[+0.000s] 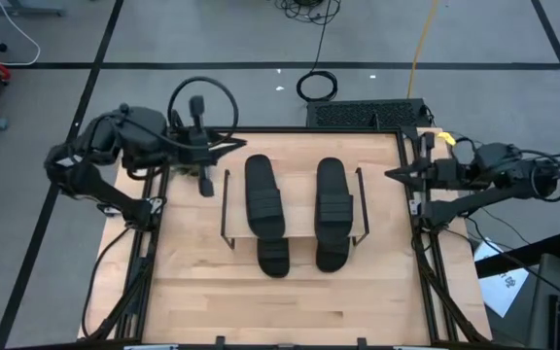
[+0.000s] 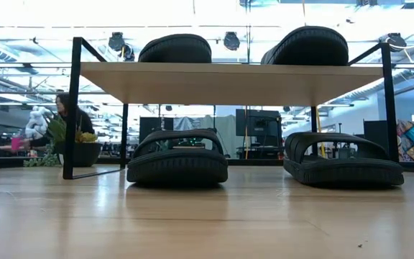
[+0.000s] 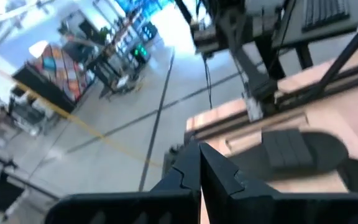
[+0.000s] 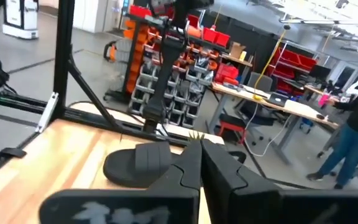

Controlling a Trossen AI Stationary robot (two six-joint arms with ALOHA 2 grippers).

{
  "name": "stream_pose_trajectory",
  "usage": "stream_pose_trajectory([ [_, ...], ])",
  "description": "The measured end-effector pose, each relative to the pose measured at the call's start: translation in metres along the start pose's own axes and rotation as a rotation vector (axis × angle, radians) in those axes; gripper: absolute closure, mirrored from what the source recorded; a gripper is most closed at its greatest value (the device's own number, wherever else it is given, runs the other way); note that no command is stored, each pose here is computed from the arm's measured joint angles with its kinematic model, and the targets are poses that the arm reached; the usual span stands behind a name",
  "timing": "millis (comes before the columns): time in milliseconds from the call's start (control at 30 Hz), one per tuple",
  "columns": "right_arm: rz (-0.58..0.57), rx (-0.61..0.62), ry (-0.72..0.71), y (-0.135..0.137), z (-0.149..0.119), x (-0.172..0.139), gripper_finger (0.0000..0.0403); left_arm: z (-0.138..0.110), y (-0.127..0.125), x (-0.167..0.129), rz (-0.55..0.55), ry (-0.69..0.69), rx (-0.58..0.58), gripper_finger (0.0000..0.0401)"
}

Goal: Pick and place slides into the shelf
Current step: Return to Home Position

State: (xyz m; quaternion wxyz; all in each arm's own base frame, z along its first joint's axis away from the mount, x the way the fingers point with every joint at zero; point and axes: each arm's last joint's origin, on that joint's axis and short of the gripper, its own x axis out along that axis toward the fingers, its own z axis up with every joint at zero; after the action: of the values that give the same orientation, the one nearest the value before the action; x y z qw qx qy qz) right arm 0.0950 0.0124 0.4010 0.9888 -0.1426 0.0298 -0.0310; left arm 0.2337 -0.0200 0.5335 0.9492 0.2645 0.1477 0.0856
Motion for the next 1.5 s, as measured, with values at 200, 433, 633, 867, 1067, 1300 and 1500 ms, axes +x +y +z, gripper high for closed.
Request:
stream_pose_trajectory([
  [200, -0.013, 0.070, -0.040, -0.008, -0.003, -0.028, 0.0403, -0.052, 0.001, -0.022, 0.110, 0.042, -0.062, 0.0401],
  [433, -0.015, 0.185, -0.071, -0.015, -0.015, -0.063, 0.0403, -0.107, -0.014, -0.060, 0.071, -0.342, -0.158, 0.0401],
  [633, -0.007, 0.247, -0.027, -0.009, -0.040, -0.065, 0.0403, -0.157, -0.047, -0.050, -0.047, -0.422, -0.220, 0.0401],
  [867, -0.007, 0.267, -0.054, 0.004, -0.076, -0.056, 0.0403, -0.206, -0.075, -0.037, 0.008, -0.391, -0.279, 0.0401],
  [1067, -0.001, 0.279, -0.100, 0.011, -0.110, -0.067, 0.0403, -0.228, -0.087, -0.048, 0.051, -0.424, -0.300, 0.0401],
  [1300, 0.056, 0.248, -0.055, 0.026, -0.130, -0.040, 0.0403, -0.249, -0.104, -0.041, -0.046, -0.343, -0.358, 0.0401],
  [1500, 0.071, 0.231, -0.057, 0.038, -0.150, -0.023, 0.0403, -0.273, -0.127, -0.024, -0.139, -0.259, -0.263, 0.0401],
])
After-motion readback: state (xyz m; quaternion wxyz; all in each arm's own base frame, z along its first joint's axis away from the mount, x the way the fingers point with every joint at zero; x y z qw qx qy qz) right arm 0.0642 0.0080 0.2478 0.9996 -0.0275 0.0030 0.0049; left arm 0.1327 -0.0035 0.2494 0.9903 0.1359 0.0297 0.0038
